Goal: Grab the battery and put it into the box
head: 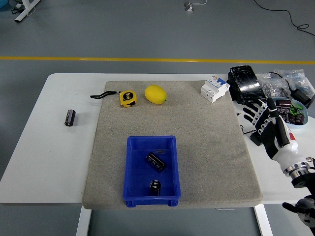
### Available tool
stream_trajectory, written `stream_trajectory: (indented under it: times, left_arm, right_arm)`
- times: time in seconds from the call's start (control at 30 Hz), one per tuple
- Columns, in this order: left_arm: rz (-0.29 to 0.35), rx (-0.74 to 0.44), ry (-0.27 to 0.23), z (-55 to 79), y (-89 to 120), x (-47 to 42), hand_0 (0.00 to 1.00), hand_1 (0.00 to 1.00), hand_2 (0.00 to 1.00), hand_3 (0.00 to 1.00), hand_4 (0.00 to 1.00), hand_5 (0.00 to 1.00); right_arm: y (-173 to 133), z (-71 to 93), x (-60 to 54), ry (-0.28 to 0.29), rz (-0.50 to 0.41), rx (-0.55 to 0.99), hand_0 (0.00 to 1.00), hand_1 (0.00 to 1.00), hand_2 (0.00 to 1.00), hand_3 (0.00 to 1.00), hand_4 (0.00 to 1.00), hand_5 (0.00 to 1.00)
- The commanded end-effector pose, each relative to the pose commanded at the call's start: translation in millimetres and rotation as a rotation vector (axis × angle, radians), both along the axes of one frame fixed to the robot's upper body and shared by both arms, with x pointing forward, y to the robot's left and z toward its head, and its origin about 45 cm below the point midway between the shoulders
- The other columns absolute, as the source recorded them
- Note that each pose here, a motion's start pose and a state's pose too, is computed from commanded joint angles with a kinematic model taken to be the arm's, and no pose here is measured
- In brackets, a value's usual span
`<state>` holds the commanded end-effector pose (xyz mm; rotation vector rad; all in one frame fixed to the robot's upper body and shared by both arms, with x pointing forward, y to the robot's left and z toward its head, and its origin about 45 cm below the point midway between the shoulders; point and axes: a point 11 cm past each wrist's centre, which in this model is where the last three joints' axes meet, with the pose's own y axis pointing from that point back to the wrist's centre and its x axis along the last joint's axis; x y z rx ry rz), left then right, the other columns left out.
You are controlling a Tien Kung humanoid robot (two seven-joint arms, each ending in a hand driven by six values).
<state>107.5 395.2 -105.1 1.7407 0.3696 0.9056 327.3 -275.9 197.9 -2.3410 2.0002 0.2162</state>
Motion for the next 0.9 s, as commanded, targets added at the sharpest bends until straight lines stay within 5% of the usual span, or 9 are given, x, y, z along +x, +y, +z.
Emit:
stream_trajectory:
  times: [0.5,0.9]
  left_arm:
    - [0.05,-0.003,0.004,-6.1,0,-26.3,0.708,0.708,0.729,0.634,0.663,0.67]
    - [0.122,-0.018,0.002,-11.8,3,-68.2,0.723,0.732,0.739,0.633,0.661,0.666]
  right_arm:
    - [-3,6.5,2.2,-0.017,-0.011,-0.013,0.913,0.851,0.851,0.882,0.998,0.998]
    - [-4,5.3,2.7,-0.014,-0.026,-0.005,0.905,0.849,0.85,0.88,0.998,0.997]
